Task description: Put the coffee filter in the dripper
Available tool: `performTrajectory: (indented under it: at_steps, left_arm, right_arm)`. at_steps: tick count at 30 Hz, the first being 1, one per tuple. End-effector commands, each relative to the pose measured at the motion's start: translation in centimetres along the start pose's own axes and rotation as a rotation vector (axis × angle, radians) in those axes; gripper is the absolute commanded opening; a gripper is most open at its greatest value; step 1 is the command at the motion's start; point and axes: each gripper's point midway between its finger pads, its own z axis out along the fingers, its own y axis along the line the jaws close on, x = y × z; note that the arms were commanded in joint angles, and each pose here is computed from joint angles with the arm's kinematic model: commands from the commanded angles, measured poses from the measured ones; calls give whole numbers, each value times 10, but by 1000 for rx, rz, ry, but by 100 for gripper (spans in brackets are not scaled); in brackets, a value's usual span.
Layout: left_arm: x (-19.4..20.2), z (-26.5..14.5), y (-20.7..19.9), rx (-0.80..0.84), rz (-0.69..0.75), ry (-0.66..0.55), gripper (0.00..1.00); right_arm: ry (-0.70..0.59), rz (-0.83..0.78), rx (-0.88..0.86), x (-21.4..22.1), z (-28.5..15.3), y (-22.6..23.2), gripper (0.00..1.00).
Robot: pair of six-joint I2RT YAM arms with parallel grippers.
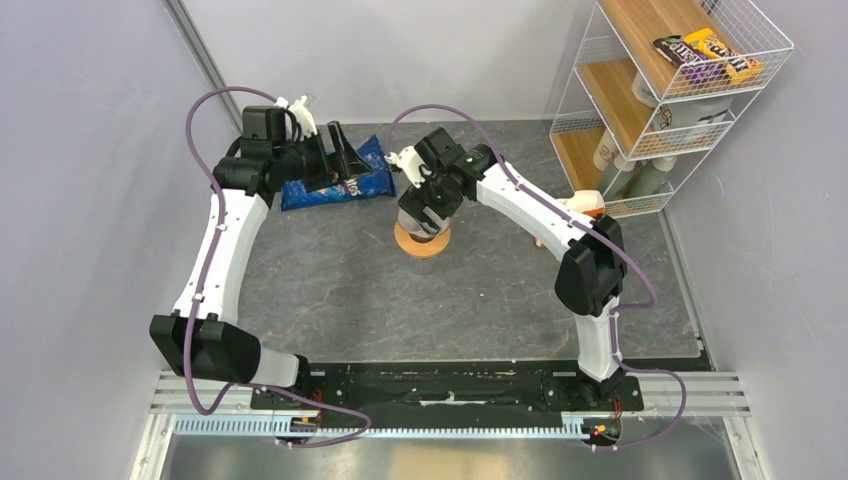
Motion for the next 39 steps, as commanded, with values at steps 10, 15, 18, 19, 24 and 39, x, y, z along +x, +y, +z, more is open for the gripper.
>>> performTrajectory:
  at_steps: [10, 15, 18, 19, 24, 39]
  left_arm:
    - [-7, -6, -7, 42, 13, -37, 91]
    - [-7, -5, -7, 44, 12, -35, 91]
    - [-8, -5, -8, 49, 17, -40, 90]
    - [-8, -5, -7, 49, 17, -41, 91]
    - [-9, -5, -9, 59, 17, -43, 91]
    - [-12, -3, -11, 78, 19, -49, 91]
  right_arm:
    - [61, -79, -1, 0, 10, 7, 97]
    - [95, -105, 21, 4, 8, 3, 97]
    - [105, -113, 22, 6, 6, 3, 97]
    - [103, -114, 19, 5, 4, 4, 97]
    - [66, -110, 22, -10, -11, 5, 97]
    - [27, -112, 35, -25, -31, 4, 97]
